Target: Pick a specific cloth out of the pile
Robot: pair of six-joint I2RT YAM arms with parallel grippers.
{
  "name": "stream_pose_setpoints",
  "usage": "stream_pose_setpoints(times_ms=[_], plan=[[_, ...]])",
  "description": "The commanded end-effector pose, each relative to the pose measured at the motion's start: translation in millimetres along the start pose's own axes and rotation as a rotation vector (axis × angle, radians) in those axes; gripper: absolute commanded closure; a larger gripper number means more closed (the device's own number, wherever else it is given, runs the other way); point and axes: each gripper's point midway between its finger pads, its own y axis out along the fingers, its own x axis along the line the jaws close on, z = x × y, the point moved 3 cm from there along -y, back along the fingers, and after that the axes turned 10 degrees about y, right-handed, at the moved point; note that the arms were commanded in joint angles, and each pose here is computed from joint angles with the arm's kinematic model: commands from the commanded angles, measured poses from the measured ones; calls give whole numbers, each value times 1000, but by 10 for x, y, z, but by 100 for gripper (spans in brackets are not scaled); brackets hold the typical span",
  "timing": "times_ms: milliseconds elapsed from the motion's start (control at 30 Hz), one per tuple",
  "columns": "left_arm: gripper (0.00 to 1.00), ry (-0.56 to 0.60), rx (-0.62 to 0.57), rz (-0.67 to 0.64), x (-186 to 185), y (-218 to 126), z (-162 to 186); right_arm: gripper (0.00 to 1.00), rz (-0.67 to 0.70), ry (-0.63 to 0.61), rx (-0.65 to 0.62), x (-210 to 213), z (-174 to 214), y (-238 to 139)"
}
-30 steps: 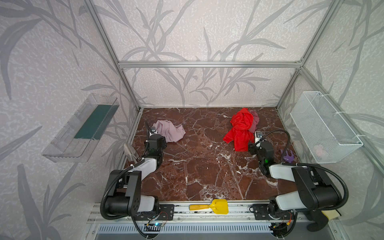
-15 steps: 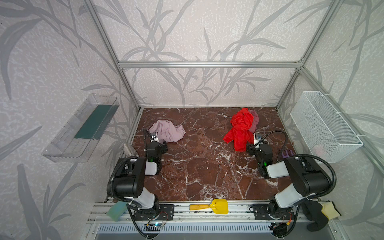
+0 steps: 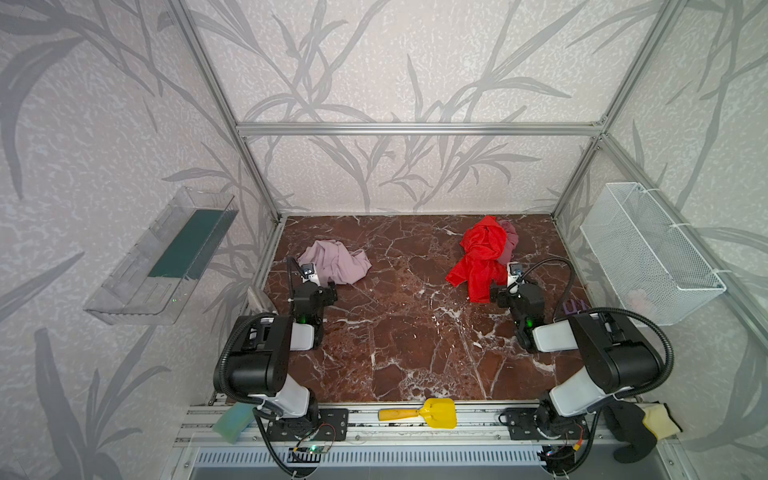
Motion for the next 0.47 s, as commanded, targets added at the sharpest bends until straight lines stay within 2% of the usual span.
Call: stream_pose_setpoints(times_ms=[0,433], plan=[[17,8,-52,-3,20,18,-150,1,12,9,-35,-14,-113,16],[17,8,-52,-3,19,18,-150,1,-3,-11,-41,30,-107,2]])
